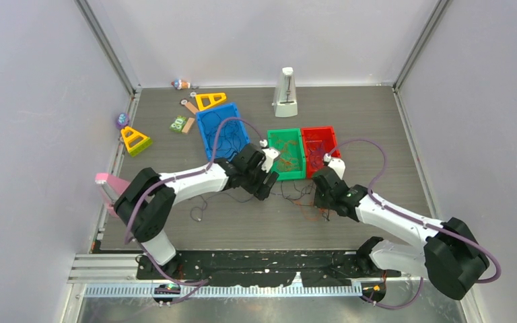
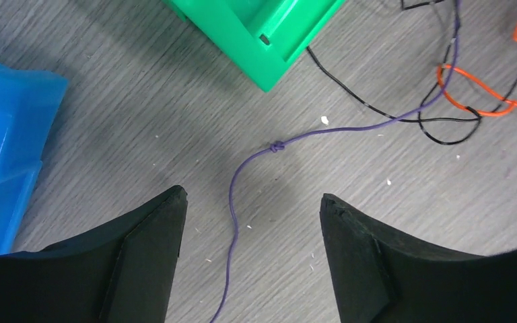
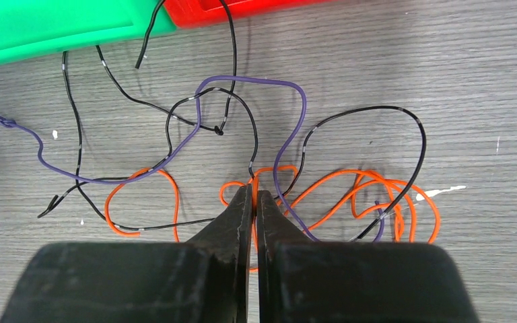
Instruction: Untangle the cables
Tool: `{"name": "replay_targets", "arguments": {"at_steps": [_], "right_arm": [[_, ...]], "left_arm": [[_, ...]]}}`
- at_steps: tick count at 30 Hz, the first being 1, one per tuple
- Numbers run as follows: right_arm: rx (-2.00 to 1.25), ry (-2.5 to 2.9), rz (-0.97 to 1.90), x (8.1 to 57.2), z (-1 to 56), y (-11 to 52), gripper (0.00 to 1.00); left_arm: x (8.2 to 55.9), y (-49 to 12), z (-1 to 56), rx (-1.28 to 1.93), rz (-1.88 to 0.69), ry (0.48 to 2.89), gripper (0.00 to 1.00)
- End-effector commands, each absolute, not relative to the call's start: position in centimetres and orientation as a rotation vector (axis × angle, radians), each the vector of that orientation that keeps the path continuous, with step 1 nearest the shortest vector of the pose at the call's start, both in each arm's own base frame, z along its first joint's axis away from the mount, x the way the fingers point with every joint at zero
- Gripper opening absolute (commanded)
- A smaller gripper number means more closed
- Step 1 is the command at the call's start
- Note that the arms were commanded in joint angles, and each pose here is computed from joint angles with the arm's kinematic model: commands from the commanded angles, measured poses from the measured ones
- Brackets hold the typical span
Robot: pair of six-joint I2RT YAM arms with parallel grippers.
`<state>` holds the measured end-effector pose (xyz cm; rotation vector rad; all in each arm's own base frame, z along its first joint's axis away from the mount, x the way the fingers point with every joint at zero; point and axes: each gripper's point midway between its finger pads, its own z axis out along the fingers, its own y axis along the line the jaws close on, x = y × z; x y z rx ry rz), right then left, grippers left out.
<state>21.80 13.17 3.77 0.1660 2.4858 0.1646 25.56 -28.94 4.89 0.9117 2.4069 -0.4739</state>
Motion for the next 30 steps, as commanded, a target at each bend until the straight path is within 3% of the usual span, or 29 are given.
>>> {"name": "replay_targets", "arguments": {"at_steps": [1,4,12,13,14,16,23,30], "right_arm": [[0.171,2.435,0.203,22.7,5.5,13.5,0.05],[0.182,2.422,0.204,22.8,5.8,13.3,0.05],[0.221,2.365,0.186,23.4,7.5,12.5,0.05],[0.224,2.366,0.184,23.4,7.5,12.4,0.05],[0.233,2.363,0.181,23.4,7.6,12.3,0.05],[0.247,2.362,0.172,23.3,7.5,12.0,0.05],[0.377,2.328,0.072,22.9,7.7,9.6,0.05],[0.577,2.176,-0.046,22.2,9.0,4.9,0.06]], "left_arm": [[26.9,-29.3,4.9,0.924,-0.411,2.381,0.67],[26.5,-29.7,4.1,0.944,-0.431,2.407,0.47],[23.0,-30.3,1.6,1.003,-0.469,2.446,0.44],[22.5,-30.3,1.3,1.01,-0.47,2.447,0.4],[22.0,-30.2,1.1,1.014,-0.468,2.45,0.3],[21.6,-29.5,0.6,0.986,-0.437,2.477,0.01],[22.4,-25.6,3.6,0.778,-0.296,2.435,0.0],[24.0,-19.7,9.9,0.332,-0.396,2.288,0.0]]}}
